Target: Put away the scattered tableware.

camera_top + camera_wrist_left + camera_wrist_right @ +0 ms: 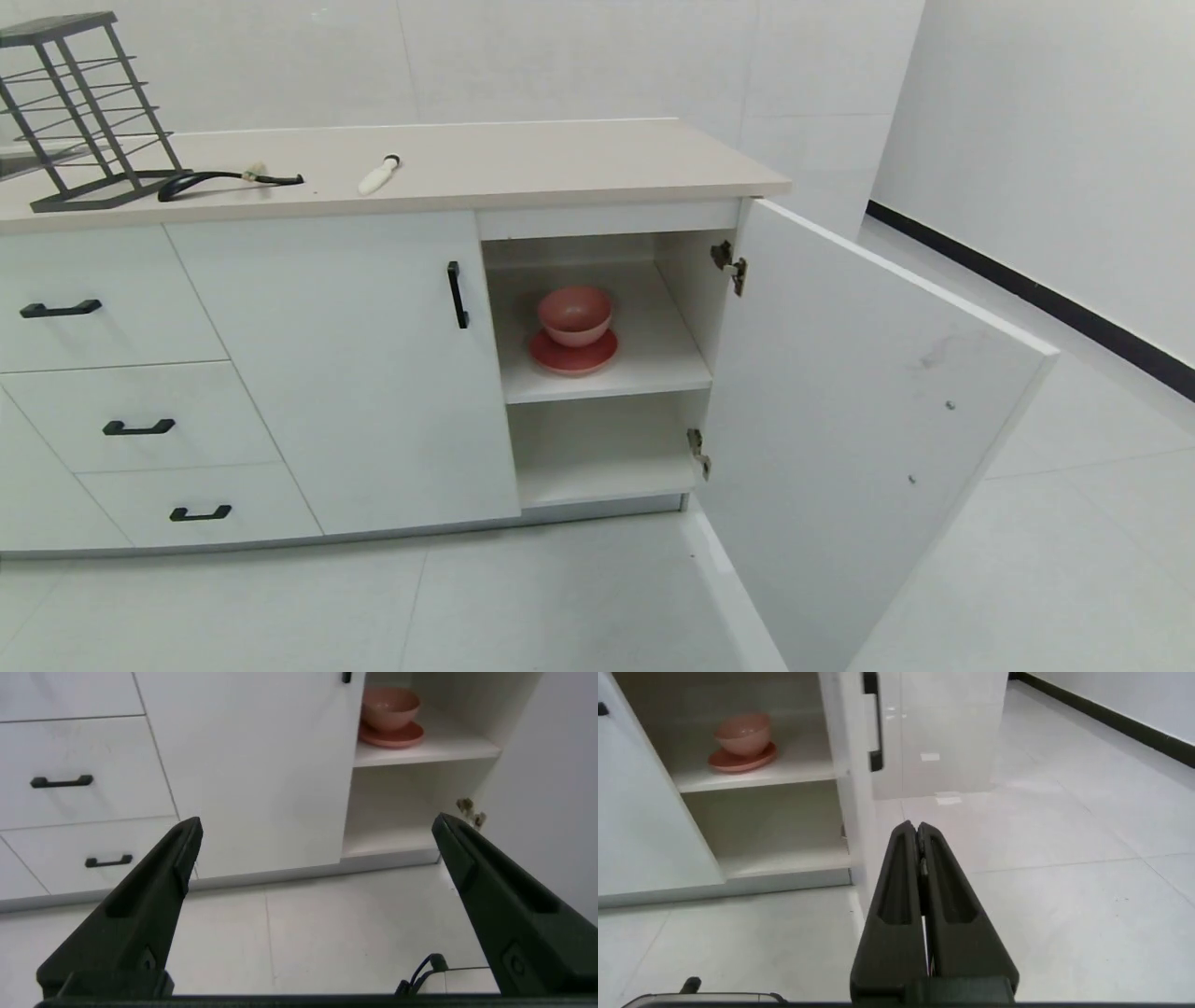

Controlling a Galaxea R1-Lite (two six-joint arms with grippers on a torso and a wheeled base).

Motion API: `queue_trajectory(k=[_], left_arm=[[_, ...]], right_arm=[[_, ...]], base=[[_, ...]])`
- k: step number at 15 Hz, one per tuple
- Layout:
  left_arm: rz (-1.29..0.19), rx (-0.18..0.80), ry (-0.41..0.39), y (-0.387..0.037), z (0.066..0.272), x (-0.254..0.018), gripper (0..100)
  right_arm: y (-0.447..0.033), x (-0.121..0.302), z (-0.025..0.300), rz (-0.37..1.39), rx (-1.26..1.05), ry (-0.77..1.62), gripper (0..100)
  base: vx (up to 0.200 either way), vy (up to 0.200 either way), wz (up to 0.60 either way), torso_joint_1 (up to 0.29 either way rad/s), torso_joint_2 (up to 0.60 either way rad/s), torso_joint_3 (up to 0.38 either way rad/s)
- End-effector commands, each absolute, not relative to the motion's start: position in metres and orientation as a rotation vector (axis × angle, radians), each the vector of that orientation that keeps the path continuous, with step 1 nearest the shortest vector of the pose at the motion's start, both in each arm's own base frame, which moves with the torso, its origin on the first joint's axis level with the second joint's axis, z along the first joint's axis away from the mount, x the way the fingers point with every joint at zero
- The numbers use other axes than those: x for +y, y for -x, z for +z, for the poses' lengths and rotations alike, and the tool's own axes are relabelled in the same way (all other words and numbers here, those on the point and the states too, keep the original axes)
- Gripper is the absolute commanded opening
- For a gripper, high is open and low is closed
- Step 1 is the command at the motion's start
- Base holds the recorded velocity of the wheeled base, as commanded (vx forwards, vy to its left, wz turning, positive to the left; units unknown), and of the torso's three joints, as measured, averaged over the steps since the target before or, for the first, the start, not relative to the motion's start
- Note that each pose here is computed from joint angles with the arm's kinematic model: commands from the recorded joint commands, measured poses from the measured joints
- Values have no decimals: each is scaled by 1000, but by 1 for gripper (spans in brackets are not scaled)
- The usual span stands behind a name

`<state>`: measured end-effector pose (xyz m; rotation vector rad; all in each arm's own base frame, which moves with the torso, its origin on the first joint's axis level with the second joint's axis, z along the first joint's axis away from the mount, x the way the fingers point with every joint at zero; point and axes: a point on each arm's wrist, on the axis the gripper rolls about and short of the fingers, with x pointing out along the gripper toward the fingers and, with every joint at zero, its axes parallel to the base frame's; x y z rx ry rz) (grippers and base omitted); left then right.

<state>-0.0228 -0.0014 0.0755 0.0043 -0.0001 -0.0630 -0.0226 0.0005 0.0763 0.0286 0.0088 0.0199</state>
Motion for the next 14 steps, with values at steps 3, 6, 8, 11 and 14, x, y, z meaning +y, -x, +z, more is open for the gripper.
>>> queue_trajectory(k=[3,6,8,11,14], left_arm=[[-63,0,-5,23,75,-1,100],[-63,0,-6,23,75,-1,100],[-63,0,-8,23,75,-1,100],[-63,0,-8,23,75,-1,100],[-63,0,-8,23,75,-1,100]], right_arm=[[22,1,76,20,11,-26,0],[22,1,76,20,11,-28,0],[22,0,76,21,11,-28,0],[22,1,76,26,12,-5,0],[27,1,97,30,-77,21,0]], base=[[0,-67,0,2,2,-1],[0,0,0,0,0,0],[0,0,0,0,0,0],[0,0,0,0,0,0],[0,-133,0,2,3,0]])
